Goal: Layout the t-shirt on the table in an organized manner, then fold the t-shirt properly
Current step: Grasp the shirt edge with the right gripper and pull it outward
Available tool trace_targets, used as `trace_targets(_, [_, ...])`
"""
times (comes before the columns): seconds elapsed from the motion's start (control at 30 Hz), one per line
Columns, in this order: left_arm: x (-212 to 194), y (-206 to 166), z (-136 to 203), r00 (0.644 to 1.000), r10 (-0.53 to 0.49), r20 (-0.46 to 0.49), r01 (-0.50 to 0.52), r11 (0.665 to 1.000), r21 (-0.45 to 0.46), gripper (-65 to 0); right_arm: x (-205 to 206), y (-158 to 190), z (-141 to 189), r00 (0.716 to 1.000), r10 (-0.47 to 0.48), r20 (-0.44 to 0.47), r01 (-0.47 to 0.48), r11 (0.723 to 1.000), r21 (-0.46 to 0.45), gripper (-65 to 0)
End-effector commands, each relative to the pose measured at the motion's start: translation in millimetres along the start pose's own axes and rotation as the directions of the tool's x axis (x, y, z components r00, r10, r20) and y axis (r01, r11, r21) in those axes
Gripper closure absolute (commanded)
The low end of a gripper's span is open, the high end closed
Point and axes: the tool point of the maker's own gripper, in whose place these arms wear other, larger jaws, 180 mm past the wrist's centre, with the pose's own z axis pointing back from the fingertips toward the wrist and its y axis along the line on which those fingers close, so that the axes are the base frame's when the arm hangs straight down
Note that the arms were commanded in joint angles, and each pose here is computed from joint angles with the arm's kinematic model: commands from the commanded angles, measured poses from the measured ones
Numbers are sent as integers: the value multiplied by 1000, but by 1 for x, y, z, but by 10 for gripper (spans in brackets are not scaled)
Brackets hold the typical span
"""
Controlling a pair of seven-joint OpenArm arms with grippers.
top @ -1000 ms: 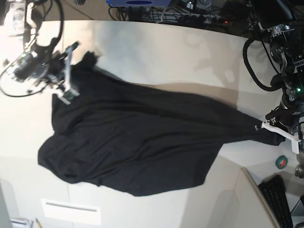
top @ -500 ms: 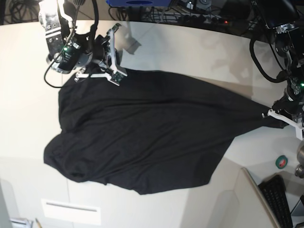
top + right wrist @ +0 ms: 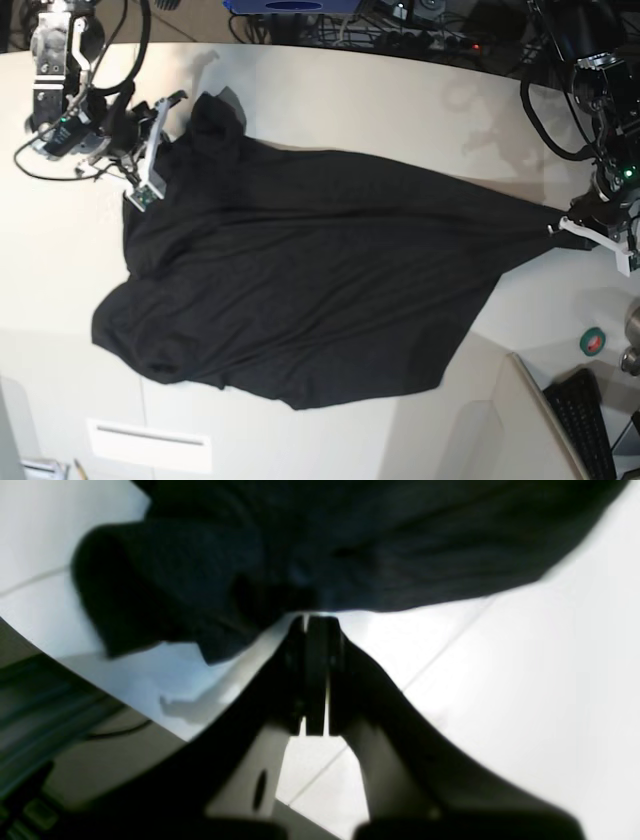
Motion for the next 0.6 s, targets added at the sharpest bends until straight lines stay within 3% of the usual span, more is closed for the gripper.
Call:
trace_targets(0.0, [22,3,3,998,-7,63,7,1000,8,0,6,-8,0,1000,-3,17,3,1000,-7,0])
trace_targets(0.2, [22,3,3,998,-7,64,7,1000,7,0,-2,-4,-20,999,-42,-30,43,998,41,0])
trace_targets(0.57, [19,3,4,998,-9,58,9,1000,8,0,15,1,-27,998,-56,2,56,996,65,0])
